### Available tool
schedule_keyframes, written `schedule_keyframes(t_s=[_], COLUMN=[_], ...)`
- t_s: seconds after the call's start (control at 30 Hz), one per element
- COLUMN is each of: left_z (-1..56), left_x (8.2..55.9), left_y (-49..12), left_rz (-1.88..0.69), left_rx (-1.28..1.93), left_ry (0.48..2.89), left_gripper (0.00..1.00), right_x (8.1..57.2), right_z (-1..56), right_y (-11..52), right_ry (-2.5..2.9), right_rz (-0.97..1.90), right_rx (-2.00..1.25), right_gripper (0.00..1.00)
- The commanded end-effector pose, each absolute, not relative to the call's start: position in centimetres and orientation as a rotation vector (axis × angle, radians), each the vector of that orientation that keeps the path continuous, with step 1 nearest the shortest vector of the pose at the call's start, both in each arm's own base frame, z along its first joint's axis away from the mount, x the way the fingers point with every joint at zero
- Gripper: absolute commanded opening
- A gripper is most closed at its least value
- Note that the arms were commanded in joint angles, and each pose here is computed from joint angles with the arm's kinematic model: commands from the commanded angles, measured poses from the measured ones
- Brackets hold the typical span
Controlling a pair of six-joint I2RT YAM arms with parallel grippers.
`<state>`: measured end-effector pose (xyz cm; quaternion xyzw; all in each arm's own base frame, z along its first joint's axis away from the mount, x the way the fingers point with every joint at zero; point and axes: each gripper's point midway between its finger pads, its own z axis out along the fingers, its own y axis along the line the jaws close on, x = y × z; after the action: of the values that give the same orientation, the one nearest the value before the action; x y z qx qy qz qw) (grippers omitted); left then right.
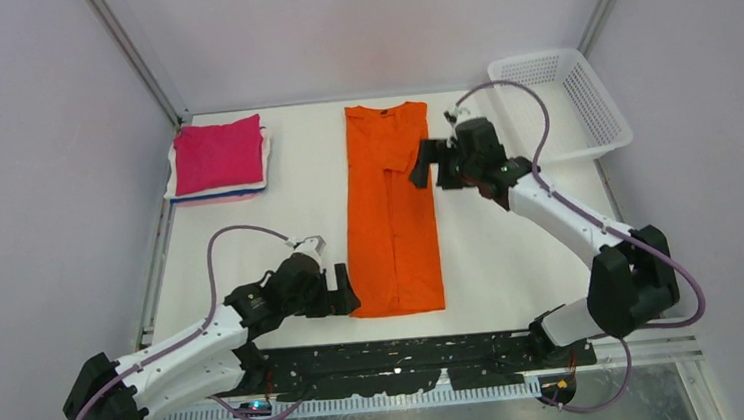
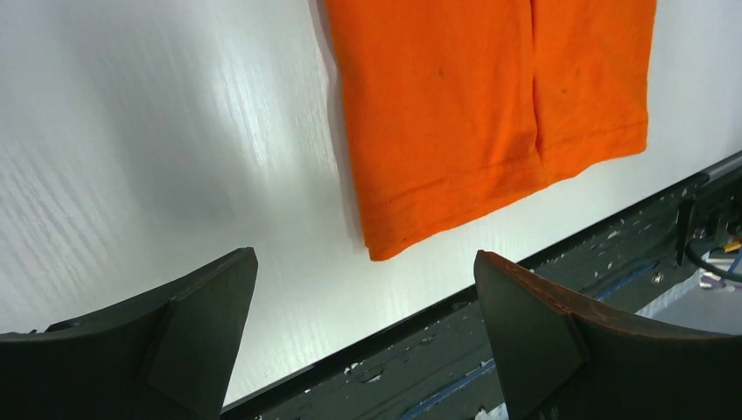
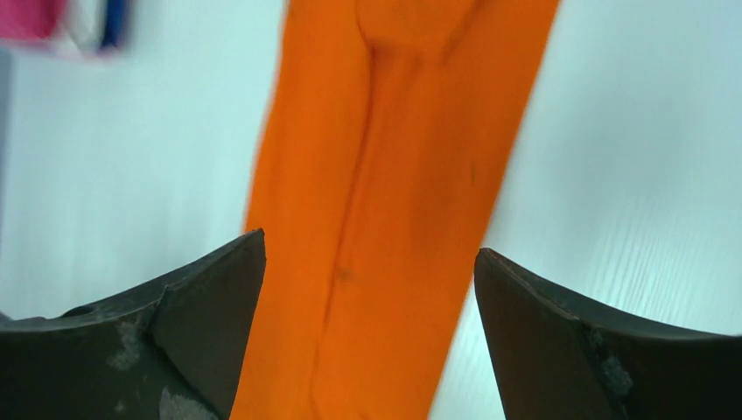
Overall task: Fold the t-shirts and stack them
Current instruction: Rotate the tshirt 90 degrees, then grab the bottom of the folded rectangular tshirt with both arms
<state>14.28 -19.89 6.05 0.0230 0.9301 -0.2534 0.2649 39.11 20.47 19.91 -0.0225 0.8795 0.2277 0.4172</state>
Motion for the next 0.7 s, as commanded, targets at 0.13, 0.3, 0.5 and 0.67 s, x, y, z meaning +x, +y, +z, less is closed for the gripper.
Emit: schedule_keyframes(t_s=[0.13,0.3,0.5,0.67], left_z=[5.6,3.8,2.2,1.1], left_x=[13.2,13.3,13.3,12.6], left_y=[-21.9,-21.4,-21.9,-21.7], left_rz=[-0.838,-0.764,-0.741,-0.719], left_rx=[0.175,0.161,0.140,0.143], left_ry=[2.545,2.608,2.674,2.738], left_gripper=[0.79,0.67,0.56,0.26], right_x=[23.1,17.7,15.0,14.3], right_z=[8.0,7.1,5.4,4.5], right_y=[19.9,21.3,20.2,19.1], right_ry=[2.519,2.597,2.655,2.667], right_rz=[0.690,0.789,0.699,0.624], right_rx=[-0.007,-0.089,-0.040,-0.004], right_gripper=[0.98,1.00,0.89,0.83])
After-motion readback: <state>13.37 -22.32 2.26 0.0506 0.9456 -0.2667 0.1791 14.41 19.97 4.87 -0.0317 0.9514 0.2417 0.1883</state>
